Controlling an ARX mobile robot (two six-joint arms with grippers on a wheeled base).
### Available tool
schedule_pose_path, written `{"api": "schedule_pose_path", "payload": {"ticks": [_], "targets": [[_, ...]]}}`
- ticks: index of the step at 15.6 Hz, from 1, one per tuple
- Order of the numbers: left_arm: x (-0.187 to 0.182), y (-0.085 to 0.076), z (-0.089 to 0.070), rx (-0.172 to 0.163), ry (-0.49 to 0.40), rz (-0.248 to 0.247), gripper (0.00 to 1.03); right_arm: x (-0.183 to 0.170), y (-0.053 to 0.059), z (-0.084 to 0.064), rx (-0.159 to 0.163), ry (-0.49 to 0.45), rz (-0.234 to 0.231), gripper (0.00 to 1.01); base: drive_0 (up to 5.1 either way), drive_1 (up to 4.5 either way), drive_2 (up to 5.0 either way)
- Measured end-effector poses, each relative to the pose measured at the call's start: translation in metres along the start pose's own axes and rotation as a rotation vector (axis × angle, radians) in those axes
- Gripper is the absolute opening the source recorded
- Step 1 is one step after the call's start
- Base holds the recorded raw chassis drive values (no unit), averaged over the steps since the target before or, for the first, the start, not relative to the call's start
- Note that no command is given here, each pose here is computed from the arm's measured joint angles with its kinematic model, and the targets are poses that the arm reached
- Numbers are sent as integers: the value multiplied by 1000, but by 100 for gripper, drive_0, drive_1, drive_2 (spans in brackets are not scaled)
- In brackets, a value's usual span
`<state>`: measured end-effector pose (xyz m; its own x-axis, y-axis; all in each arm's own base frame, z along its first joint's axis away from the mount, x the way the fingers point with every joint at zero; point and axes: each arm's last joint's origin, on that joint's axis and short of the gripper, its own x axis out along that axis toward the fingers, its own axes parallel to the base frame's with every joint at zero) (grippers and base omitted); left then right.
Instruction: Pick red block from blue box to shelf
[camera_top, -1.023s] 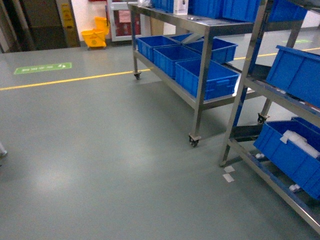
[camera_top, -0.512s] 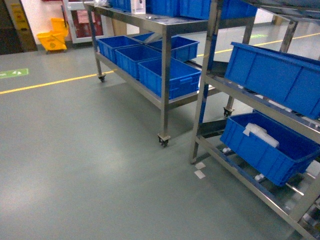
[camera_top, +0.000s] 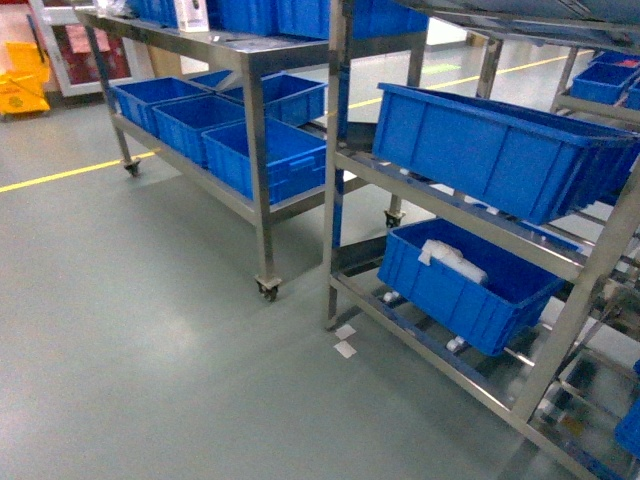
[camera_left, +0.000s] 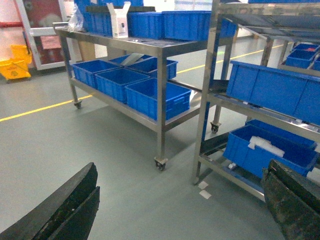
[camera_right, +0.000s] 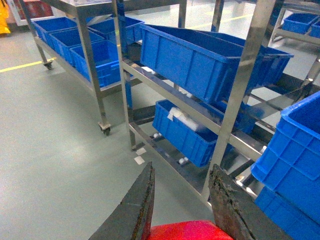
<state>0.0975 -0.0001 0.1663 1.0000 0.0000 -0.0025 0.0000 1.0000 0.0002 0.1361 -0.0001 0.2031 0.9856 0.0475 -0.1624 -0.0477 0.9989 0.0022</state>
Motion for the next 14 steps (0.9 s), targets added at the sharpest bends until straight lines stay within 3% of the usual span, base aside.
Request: {"api": "schedule_pose_path", "payload": {"ticks": [14], "targets": [[0, 0, -1, 0, 5, 0, 98, 1, 0, -1, 1, 8, 0, 27, -159, 256, -574]]}}
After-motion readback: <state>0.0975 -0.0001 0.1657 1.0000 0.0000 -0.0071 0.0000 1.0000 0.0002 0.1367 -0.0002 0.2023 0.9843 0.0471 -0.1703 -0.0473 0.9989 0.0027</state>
